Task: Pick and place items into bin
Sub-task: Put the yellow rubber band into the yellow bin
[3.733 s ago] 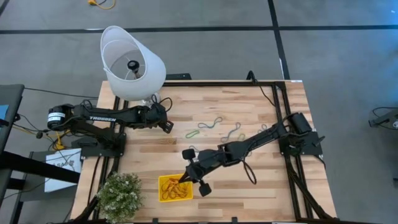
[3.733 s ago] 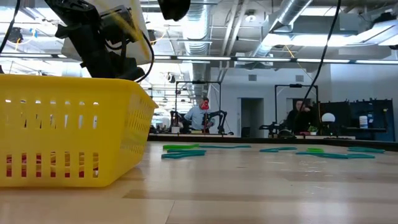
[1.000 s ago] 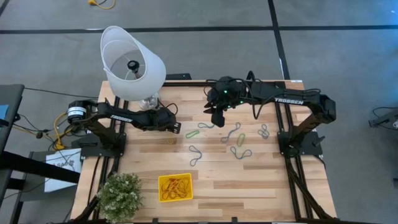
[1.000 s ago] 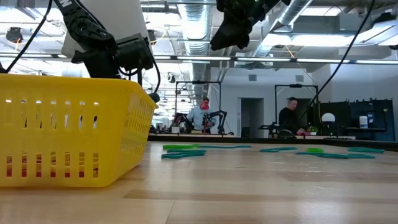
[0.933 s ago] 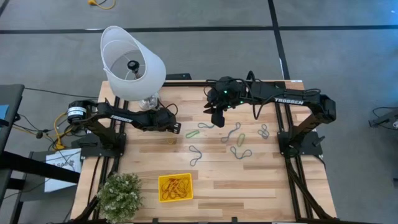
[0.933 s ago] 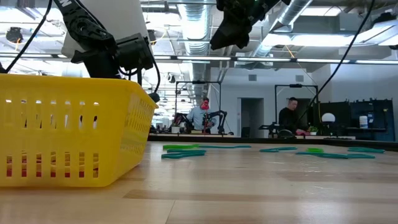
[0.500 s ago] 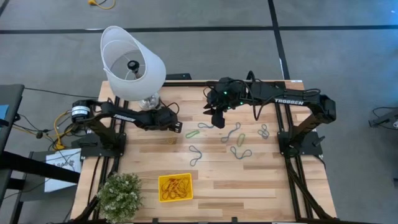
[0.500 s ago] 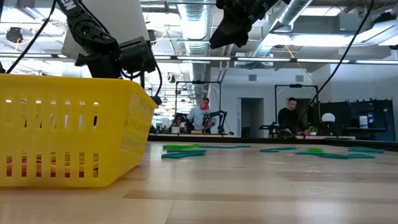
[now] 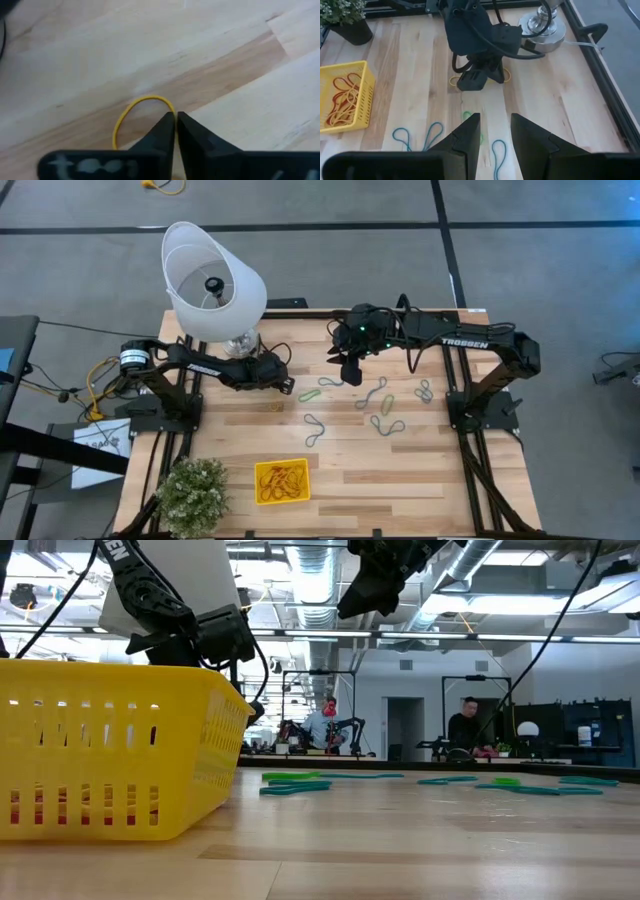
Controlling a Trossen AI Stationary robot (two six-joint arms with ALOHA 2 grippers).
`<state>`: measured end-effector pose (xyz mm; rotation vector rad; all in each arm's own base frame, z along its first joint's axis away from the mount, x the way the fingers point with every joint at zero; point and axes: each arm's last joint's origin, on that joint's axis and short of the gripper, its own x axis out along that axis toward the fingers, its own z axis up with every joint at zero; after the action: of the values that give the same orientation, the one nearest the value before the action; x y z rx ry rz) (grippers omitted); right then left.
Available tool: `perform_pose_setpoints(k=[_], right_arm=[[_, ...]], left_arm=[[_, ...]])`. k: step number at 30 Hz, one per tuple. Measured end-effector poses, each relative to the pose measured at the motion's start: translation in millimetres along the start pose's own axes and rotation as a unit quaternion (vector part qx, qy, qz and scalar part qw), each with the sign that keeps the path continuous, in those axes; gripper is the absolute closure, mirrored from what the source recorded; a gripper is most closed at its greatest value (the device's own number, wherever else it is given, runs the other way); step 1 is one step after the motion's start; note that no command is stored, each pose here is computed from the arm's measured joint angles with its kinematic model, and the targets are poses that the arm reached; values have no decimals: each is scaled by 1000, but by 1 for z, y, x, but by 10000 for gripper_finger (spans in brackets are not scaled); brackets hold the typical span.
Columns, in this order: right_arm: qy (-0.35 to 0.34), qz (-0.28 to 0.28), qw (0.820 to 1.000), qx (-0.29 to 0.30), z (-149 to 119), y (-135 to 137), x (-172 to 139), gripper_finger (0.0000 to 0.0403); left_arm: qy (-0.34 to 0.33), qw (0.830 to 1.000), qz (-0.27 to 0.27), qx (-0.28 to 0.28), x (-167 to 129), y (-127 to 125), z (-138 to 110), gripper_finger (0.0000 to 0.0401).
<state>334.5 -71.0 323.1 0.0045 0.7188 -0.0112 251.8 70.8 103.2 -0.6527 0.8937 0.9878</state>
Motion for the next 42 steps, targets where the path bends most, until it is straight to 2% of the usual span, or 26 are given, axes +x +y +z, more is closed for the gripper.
perform_pose_setpoints(k=[7, 10, 12, 15, 17, 21, 26, 29, 35, 42], right_arm=[[0, 0, 1000, 0, 0, 0, 0, 301], [1, 0, 1000, 0, 0, 0, 0, 301], [4, 1, 1000, 1, -1, 0, 0, 301], [9, 1, 1000, 2, -2, 0, 0, 301], [17, 2, 1000, 3, -3, 1, 0, 301], [27, 4, 1000, 4, -5, 1, 0, 301], [42, 6, 999, 7, -8, 1, -1, 301], [47, 7, 999, 10, -9, 1, -1, 301], [56, 8, 998, 25, -13, 3, 1, 301], [72, 11, 997, 27, -21, 4, 6, 301]], left_arm=[[-17, 998, -5, 60, -2, -4, -1, 400], [-19, 995, -26, 99, -16, -13, 4, 401], [-11, 991, -35, 126, -34, -18, 8, 401], [-44, 987, -65, 139, -71, -30, 24, 401], [-49, 984, -70, 155, -94, -32, 26, 401], [-81, 967, -163, 179, -155, -43, 28, 401], [-85, 939, -257, 212, -212, -51, 7, 401], [-77, 921, -305, 228, -233, -57, -14, 401], [-39, 906, -339, 250, -240, -79, -60, 401], [3, 897, -348, 270, -224, -105, -97, 401]])
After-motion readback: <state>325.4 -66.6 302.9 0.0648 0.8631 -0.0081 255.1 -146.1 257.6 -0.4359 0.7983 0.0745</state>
